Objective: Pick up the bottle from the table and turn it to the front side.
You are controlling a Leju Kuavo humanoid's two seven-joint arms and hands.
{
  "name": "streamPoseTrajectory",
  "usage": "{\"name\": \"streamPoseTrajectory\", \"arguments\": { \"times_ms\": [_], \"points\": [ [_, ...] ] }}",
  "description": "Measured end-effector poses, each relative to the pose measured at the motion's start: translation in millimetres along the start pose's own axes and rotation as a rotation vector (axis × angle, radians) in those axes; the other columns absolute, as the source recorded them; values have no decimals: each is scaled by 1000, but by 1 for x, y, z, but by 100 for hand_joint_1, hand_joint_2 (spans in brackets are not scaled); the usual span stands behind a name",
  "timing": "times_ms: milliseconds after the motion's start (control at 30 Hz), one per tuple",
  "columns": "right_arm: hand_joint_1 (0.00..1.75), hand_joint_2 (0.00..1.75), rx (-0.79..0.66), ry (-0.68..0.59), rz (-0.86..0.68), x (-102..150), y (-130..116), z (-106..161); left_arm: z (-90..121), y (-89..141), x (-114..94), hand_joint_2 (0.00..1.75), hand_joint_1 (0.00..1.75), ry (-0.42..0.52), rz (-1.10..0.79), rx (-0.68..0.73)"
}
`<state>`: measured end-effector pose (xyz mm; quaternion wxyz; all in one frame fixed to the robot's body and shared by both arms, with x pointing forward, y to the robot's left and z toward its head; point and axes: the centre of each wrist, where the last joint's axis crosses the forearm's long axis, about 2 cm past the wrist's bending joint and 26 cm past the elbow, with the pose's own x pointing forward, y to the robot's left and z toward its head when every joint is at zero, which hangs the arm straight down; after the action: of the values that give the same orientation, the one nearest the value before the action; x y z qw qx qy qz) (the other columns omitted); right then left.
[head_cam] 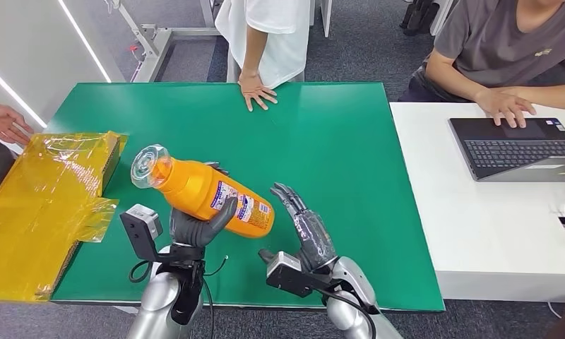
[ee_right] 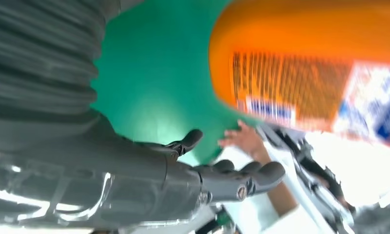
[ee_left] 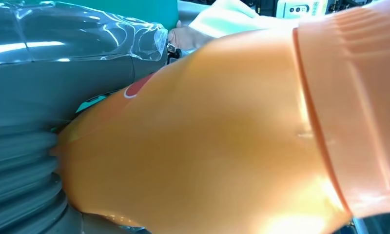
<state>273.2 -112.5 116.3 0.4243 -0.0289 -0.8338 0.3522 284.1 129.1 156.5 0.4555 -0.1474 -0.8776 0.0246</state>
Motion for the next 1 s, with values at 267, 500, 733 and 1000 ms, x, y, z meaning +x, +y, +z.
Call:
{"name": "streamPoseTrajectory", "arguments": {
  "times_ms": [267,500,733,1000],
  "points": [
    [0,175,-204,-72,-128,20,-9,5,-3,14,1,175,175,-20,-175,39],
    [0,175,-343,-151,-189,41,-21,7,-8,43,3,175,175,-66,-417,83],
    [0,175,-442,-208,-238,53,-31,6,-23,79,12,175,175,-138,-797,72],
    [0,175,-510,-257,-270,61,-40,8,-23,146,15,175,175,-220,-1236,28]
  ]
}}
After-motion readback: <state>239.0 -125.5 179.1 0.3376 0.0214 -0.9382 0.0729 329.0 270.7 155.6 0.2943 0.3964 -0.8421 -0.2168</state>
